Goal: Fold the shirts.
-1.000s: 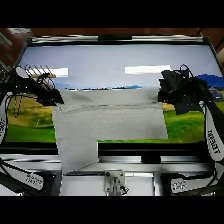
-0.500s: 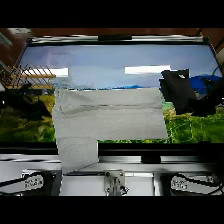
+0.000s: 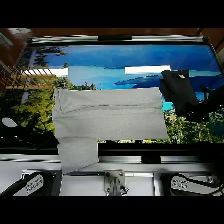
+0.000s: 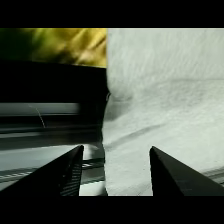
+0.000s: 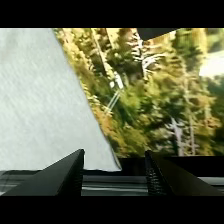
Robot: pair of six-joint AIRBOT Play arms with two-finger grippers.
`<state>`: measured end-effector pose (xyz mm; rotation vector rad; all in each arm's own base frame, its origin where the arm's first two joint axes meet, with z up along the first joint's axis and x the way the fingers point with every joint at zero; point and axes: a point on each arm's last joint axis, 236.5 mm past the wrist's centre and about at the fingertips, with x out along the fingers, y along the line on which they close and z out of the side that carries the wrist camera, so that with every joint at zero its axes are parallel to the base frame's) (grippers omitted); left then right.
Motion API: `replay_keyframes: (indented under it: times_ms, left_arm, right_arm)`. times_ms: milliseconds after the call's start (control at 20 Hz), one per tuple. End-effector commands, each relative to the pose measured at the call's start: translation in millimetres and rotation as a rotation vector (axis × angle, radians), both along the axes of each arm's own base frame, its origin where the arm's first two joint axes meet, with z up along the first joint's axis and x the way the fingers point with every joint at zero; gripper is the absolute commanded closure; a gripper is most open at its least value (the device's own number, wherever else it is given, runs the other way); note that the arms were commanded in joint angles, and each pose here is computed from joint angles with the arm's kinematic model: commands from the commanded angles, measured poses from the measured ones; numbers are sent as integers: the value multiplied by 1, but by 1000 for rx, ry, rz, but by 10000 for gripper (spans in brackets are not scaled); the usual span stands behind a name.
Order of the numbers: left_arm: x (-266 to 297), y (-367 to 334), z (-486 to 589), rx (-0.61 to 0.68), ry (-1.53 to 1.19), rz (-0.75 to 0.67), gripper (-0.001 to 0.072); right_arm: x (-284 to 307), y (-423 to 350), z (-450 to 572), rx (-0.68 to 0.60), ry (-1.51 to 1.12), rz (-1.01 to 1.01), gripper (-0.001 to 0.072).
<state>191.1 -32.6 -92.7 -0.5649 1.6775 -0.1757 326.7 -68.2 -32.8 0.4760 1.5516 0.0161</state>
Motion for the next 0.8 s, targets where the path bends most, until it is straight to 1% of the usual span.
replay_keyframes:
  times_ms: [0,150,250,300,350,400,500,550,600,650,750]
  left_arm:
    - [-6,-9,-13,3,-4,-18,232]
    - [-2,-11,-16,6,-14,-18,232]
    - [0,-16,-18,-13,-14,3,232]
    - [2,-20,-19,-30,-13,21,245]
    - [2,-23,-20,-46,-10,34,282]
    - [2,-25,-20,-55,-5,38,420]
    - [1,-27,-19,-65,-7,25,605]
    - [0,-29,-17,-76,-7,16,676]
    - [-1,-31,-16,-87,-7,8,673]
    - [-2,-33,-14,-100,-7,-4,673]
    - [-4,-34,-13,-104,-3,-8,673]
  right_arm:
    - [-2,5,-7,17,0,-2,218]
    - [-3,6,-11,17,0,-7,218]
    - [-6,7,-15,21,12,-10,218]
    - [-10,9,-19,25,23,-11,218]
    - [-15,11,-24,33,40,-10,210]
    - [-22,14,-30,42,61,-8,210]
    - [-37,24,-41,75,102,1,210]
    - [-45,32,-46,106,117,8,209]
    - [-51,40,-51,136,129,13,125]
    - [-58,48,-55,167,138,25,101]
    - [-64,53,-63,182,144,19,101]
